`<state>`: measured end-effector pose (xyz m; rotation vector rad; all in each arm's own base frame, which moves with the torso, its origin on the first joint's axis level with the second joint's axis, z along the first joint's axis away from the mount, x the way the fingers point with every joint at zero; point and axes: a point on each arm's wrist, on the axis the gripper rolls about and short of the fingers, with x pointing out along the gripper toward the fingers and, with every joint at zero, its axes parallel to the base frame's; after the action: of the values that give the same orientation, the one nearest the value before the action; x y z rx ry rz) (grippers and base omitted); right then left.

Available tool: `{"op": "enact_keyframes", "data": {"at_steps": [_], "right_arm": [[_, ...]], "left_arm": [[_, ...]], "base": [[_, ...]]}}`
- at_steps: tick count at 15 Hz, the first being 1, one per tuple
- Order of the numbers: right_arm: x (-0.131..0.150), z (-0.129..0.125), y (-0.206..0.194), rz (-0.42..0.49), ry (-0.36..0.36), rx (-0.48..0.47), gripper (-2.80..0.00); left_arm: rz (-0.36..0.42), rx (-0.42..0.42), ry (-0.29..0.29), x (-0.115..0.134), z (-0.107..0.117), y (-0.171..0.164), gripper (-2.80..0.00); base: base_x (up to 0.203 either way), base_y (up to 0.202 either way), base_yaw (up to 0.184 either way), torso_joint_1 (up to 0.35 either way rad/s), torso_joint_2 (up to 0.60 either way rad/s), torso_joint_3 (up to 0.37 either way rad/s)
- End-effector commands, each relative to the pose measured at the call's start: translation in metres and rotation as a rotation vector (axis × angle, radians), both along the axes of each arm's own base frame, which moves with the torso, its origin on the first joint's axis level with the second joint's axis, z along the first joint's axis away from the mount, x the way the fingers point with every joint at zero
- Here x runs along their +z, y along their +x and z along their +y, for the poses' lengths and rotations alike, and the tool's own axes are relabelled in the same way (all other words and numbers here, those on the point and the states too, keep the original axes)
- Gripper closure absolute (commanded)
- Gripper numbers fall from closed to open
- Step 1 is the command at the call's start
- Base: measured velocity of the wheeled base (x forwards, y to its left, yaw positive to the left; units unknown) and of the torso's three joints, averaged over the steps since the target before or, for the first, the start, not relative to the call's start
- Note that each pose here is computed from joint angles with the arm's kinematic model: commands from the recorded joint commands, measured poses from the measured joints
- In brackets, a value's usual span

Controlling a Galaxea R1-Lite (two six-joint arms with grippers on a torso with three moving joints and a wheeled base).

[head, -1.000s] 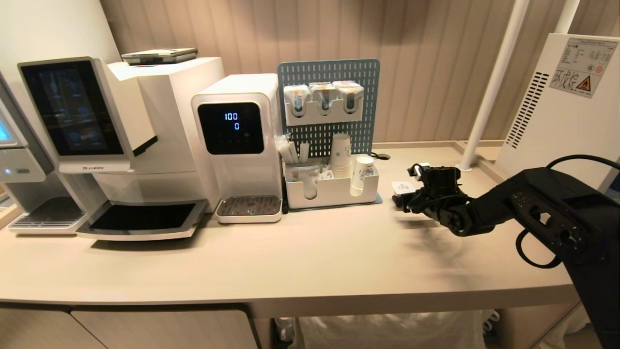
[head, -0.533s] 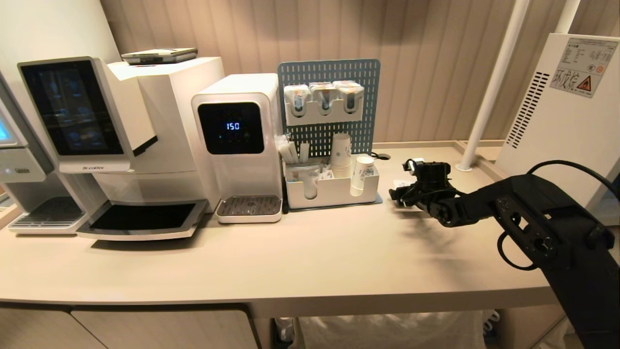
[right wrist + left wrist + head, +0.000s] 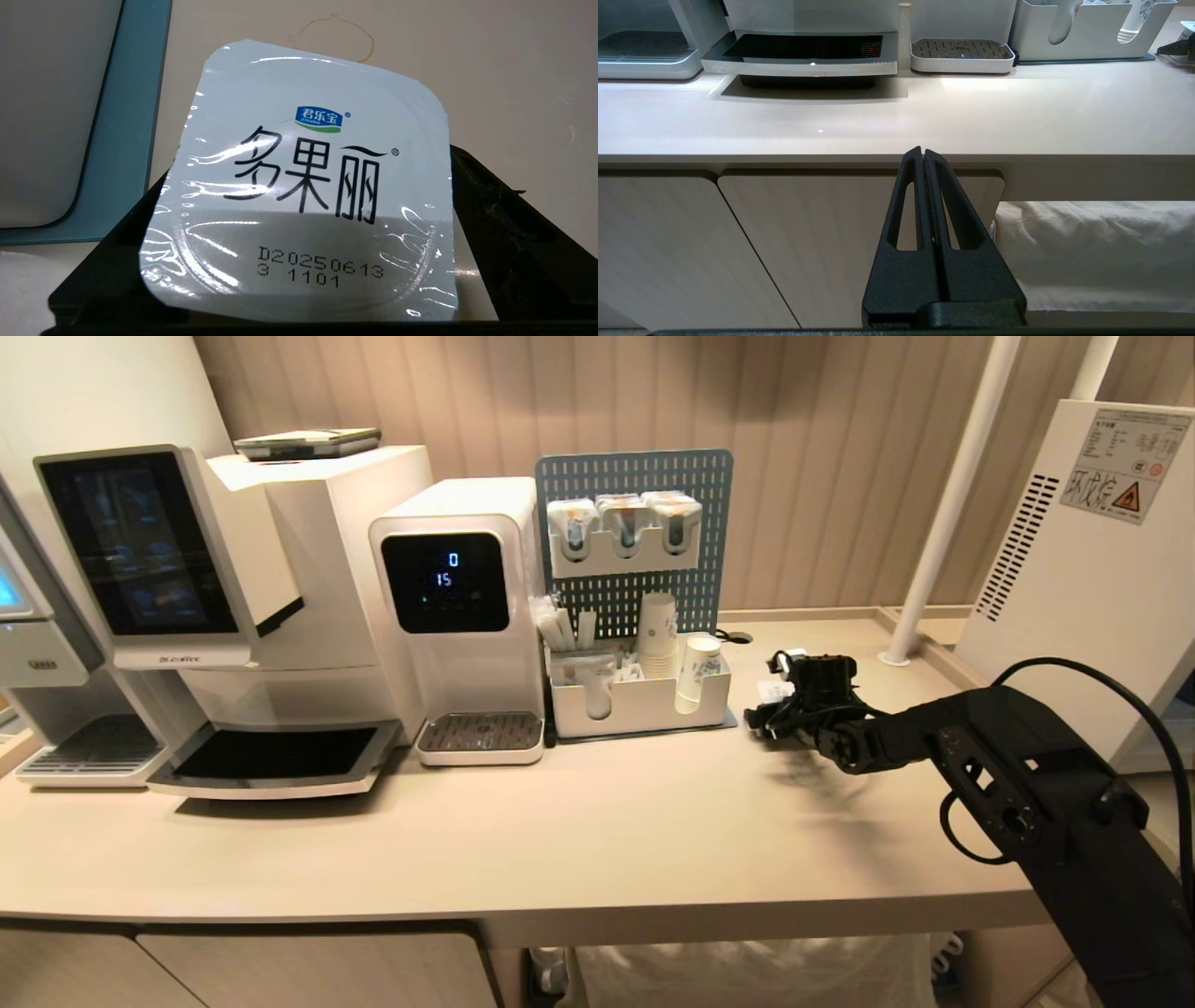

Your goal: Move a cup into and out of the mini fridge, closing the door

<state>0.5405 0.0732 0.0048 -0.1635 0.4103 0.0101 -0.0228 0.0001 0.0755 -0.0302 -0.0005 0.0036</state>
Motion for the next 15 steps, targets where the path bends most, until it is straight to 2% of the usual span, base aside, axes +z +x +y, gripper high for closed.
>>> {"op": "enact_keyframes", "data": {"at_steps": [1, 7, 10, 15], "right_arm": [[0.001, -0.001, 0.001, -0.008, -0.001, -0.002, 0.00], [0.015, -0.002, -0.005, -0.010, 0.000, -0.011, 0.00], [0.022, -0.006, -0.024, 0.028, 0.000, -0.014, 0.00], [0.031, -0.019, -0.053, 0.012, 0.000, -0.025, 0.00]], "left_arm": [[0.002, -0.001, 0.000, 0.000, 0.000, 0.000, 0.00], [0.002, -0.001, 0.000, 0.000, 0.000, 0.000, 0.00], [0.002, -0.001, 0.000, 0.000, 0.000, 0.000, 0.00], [0.002, -0.001, 0.000, 0.000, 0.000, 0.000, 0.00]], "base": [[0.000, 0.000, 0.000, 0.000, 0.00, 0.000], [0.000, 0.000, 0.000, 0.000, 0.00, 0.000], [0.000, 0.000, 0.000, 0.000, 0.00, 0.000], [0.000, 0.000, 0.000, 0.000, 0.00, 0.000]]}}
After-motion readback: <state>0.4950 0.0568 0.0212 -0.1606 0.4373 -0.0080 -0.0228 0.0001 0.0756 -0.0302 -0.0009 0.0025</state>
